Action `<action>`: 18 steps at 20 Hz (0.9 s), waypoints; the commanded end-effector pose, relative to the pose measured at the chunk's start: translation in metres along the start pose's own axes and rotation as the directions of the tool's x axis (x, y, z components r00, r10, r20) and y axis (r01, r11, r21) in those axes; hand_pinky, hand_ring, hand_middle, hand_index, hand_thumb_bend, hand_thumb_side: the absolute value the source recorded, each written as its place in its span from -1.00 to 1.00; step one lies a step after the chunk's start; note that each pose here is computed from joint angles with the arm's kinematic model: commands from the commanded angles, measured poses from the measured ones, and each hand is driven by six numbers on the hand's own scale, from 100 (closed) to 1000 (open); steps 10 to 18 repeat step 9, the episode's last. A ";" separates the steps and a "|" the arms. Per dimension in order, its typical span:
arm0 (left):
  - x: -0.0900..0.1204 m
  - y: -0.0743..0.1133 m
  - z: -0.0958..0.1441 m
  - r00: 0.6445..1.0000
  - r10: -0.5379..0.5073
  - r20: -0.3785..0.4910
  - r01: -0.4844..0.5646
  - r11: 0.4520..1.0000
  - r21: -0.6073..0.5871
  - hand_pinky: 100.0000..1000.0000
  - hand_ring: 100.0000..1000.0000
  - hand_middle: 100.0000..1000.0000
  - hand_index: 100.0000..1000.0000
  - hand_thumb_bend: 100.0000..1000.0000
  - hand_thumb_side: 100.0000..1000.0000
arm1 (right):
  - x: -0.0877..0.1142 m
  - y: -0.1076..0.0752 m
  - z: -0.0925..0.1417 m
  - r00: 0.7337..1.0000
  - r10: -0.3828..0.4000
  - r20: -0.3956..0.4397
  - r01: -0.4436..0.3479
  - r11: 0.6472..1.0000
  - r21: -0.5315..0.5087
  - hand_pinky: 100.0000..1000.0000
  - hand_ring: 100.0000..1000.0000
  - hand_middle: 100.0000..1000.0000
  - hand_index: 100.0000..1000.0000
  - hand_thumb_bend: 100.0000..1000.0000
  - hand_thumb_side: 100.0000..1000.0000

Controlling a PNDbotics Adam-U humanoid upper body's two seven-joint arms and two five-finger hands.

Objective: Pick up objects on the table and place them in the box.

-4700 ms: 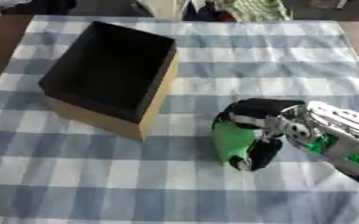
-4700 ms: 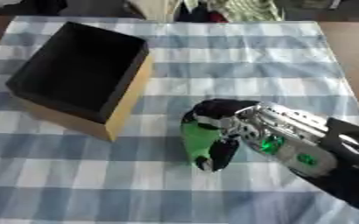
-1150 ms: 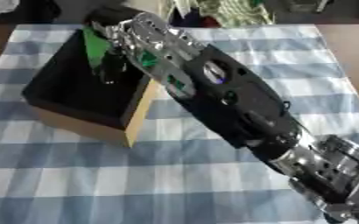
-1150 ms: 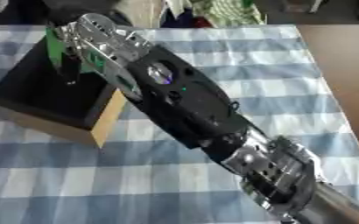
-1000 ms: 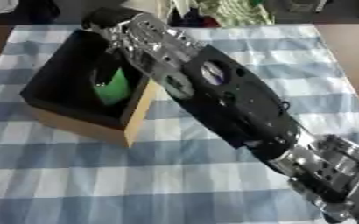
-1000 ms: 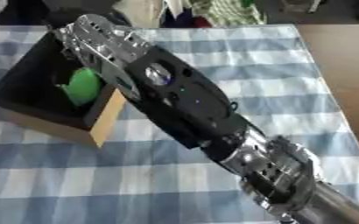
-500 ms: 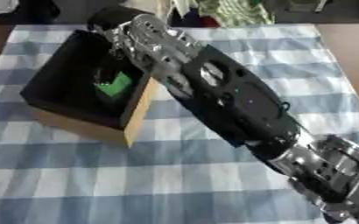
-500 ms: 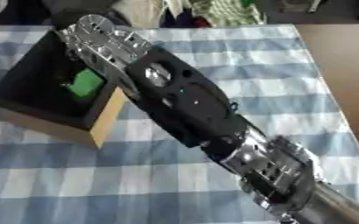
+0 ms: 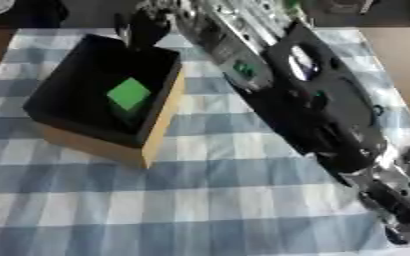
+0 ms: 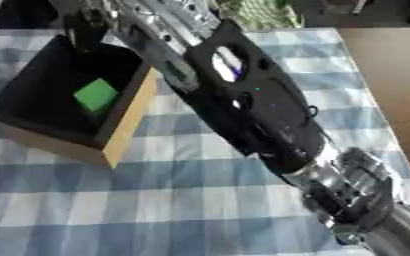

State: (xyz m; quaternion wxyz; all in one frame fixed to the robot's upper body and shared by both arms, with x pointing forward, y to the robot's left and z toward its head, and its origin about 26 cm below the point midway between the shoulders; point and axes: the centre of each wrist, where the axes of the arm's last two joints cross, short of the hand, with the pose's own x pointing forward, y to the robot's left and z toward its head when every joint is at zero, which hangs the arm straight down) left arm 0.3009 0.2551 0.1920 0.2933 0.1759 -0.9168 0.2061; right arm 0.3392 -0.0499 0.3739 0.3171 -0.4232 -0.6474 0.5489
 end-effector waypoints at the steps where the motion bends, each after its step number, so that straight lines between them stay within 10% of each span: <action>1: 0.005 0.001 -0.006 0.999 -0.002 0.036 0.002 1.000 0.005 0.11 0.42 0.08 0.35 -0.48 -0.46 | -0.013 -0.033 0.038 0.978 -0.173 -0.120 0.179 0.983 0.037 0.76 0.74 0.46 0.66 -1.00 -1.00; 6: 0.005 0.003 -0.007 0.999 -0.008 0.042 0.008 1.000 0.013 0.11 0.42 0.08 0.35 -0.48 -0.46 | -0.038 -0.052 0.091 0.961 -0.249 -0.122 0.228 0.960 -0.165 0.71 0.64 0.40 0.63 -1.00 -1.00; 18: 0.005 0.003 -0.008 0.999 -0.011 0.046 0.010 1.000 0.020 0.11 0.42 0.08 0.35 -0.48 -0.46 | -0.059 -0.049 0.097 0.956 -0.267 -0.119 0.231 0.939 -0.253 0.70 0.61 0.38 0.63 -1.00 -0.97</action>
